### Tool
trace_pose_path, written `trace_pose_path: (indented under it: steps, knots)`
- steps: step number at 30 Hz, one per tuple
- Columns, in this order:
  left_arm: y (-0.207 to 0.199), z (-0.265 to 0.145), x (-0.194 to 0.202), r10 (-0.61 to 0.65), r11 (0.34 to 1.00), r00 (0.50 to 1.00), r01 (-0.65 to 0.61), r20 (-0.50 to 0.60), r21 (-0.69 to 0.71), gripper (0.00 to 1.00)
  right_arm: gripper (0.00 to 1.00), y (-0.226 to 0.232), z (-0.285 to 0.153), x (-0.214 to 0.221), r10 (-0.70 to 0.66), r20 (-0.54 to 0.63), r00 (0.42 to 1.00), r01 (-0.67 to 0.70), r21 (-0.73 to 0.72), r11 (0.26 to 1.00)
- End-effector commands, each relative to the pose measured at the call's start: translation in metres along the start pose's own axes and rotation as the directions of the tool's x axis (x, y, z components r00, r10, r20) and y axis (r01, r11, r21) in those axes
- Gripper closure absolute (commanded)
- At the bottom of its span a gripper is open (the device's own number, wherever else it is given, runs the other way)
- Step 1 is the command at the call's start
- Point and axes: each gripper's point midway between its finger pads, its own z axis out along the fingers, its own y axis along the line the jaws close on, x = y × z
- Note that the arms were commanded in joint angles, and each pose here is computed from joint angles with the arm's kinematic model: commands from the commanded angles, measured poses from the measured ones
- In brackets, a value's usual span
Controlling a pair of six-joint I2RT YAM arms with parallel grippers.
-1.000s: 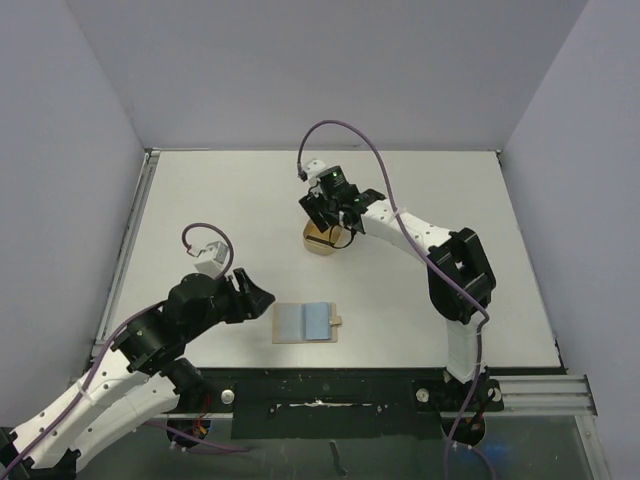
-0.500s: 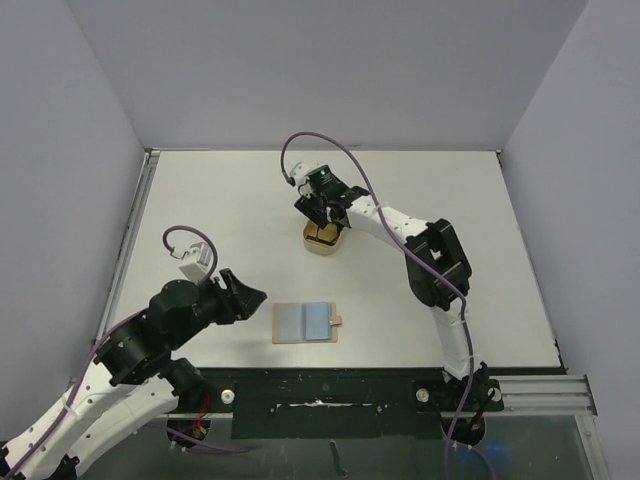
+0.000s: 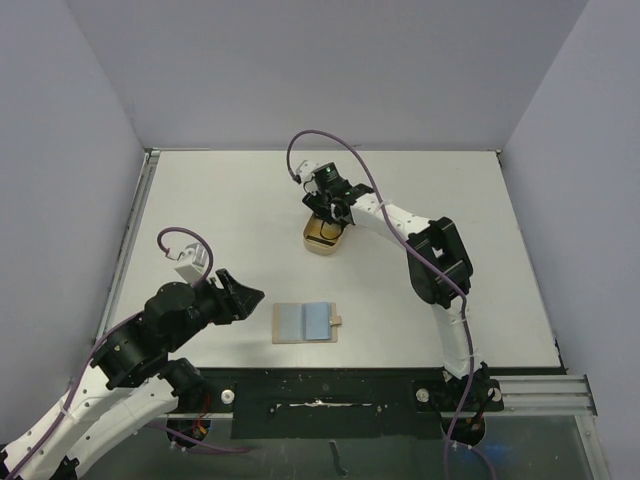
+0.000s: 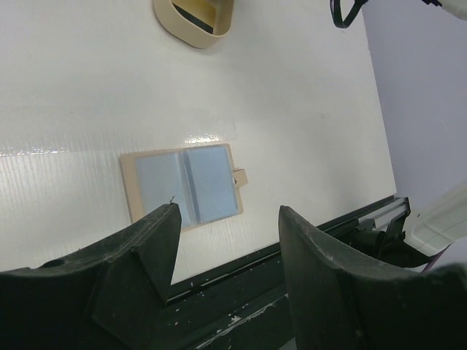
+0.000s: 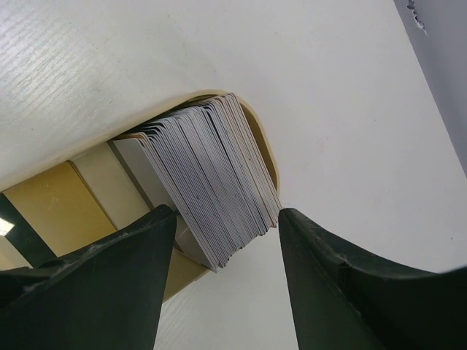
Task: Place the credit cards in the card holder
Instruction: Pick up the credit card from the storage box.
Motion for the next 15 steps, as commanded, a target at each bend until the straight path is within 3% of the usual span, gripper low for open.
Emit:
trace_pose_path:
  steps: [1, 6, 15]
  knots:
    - [-0.0116, -0.0061, -0.0146, 0.003, 0.999, 0.999, -0.005, 0.049, 0.036, 0.45, 0.42, -0.0210, -0.0046, -0.0245, 0.006, 0.064, 0.998, -0.010, 0.064, 0.998]
    - [-0.0111, -0.0047, -0.0150, 0.007, 1.000, 0.999, -0.008, 0.048, 0.029, 0.45, 0.33, -0.0198, -0.0068, -0.0307, -0.008, 0.085, 0.996, 0.003, 0.061, 0.998]
    - [-0.0104, -0.0042, -0.0152, 0.006, 1.000, 0.999, -0.007, 0.049, 0.024, 0.45, 0.30, -0.0136, 0.0008, -0.0236, -0.048, 0.060, 0.997, 0.045, 0.054, 0.998]
